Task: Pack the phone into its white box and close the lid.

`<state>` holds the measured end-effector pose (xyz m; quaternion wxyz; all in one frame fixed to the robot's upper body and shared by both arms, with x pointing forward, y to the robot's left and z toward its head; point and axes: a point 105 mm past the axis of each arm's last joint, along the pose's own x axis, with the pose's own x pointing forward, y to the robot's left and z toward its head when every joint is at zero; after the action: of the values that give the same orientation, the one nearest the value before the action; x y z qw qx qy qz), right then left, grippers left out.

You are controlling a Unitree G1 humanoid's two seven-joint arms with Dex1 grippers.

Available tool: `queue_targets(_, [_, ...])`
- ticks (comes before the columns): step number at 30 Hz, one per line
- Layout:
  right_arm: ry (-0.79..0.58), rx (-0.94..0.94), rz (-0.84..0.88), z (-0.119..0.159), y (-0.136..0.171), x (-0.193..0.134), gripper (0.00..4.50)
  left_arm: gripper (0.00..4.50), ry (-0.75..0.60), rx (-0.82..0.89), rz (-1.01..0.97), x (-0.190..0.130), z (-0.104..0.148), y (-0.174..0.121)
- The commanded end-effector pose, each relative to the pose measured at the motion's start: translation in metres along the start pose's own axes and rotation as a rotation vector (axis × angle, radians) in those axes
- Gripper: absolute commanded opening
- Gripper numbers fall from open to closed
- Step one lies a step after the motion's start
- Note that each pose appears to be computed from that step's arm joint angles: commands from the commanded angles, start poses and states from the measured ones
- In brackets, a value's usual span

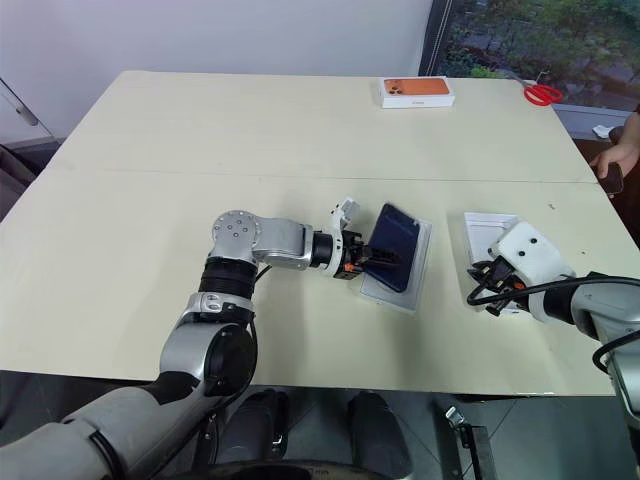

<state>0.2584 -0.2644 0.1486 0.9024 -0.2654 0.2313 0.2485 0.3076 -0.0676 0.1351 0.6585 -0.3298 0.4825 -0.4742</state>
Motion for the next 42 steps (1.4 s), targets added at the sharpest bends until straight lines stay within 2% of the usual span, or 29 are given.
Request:
queue_targets(1, [-0.035, -0.030, -0.020, 0.010, -0.004, -0.003, 0.51, 3.46, 0.056, 0.049, -0.092, 0.020, -0.010, -0.030])
queue_targets(3, [-0.038, -0.032, -0.020, 0.012, -0.004, -0.002, 0.51, 4.42, 0.057, 0.053, -0.090, 0.020, -0.010, -0.030])
queue_targets(4, [-0.041, -0.033, -0.019, 0.012, -0.003, -0.002, 0.51, 4.47, 0.056, 0.057, -0.089, 0.019, -0.009, -0.029])
queue_targets(10, [-0.062, -0.045, -0.010, 0.020, -0.001, 0.002, 0.51, 4.47, 0.017, 0.118, -0.095, -0.010, -0.001, -0.025])
queue_targets(15, [-0.082, -0.053, 0.005, 0.026, 0.002, 0.007, 0.51, 4.47, -0.041, 0.265, -0.063, -0.045, 0.001, -0.021])
queue_targets(21, [-0.100, -0.061, 0.022, 0.032, 0.003, 0.014, 0.51, 4.47, -0.125, 0.368, 0.024, -0.085, 0.015, -0.014])
queue_targets(25, [-0.107, -0.065, 0.022, 0.034, 0.001, 0.019, 0.51, 4.47, -0.211, 0.505, 0.211, -0.106, 0.033, -0.001])
queue_targets(29, [-0.112, -0.067, 0.023, 0.035, 0.001, 0.024, 0.51, 4.47, -0.272, 0.690, 0.295, -0.106, 0.042, 0.004])
queue_targets(31, [-0.112, -0.069, 0.023, 0.036, 0.003, 0.027, 0.51, 4.47, -0.327, 0.848, 0.319, -0.103, 0.046, 0.002])
queue_targets(34, [-0.095, -0.073, 0.011, 0.032, 0.002, 0.029, 0.51, 3.59, -0.375, 1.010, 0.303, -0.100, 0.043, 0.000])
queue_targets(37, [-0.077, -0.074, 0.012, 0.029, 0.003, 0.029, 0.51, 2.06, -0.311, 1.136, 0.369, -0.093, 0.040, 0.015])
queue_targets(39, [-0.053, -0.074, 0.005, 0.026, 0.003, 0.031, 0.01, 1.05, -0.229, 1.239, 0.400, -0.087, 0.034, 0.025])
queue_targets(41, [-0.047, -0.073, 0.005, 0.025, 0.003, 0.032, 0.00, 0.07, -0.188, 1.287, 0.391, -0.084, 0.030, 0.029])
queue_targets(42, [-0.043, -0.071, 0.007, 0.024, 0.004, 0.032, 0.00, 0.07, -0.163, 1.306, 0.377, -0.080, 0.028, 0.030])
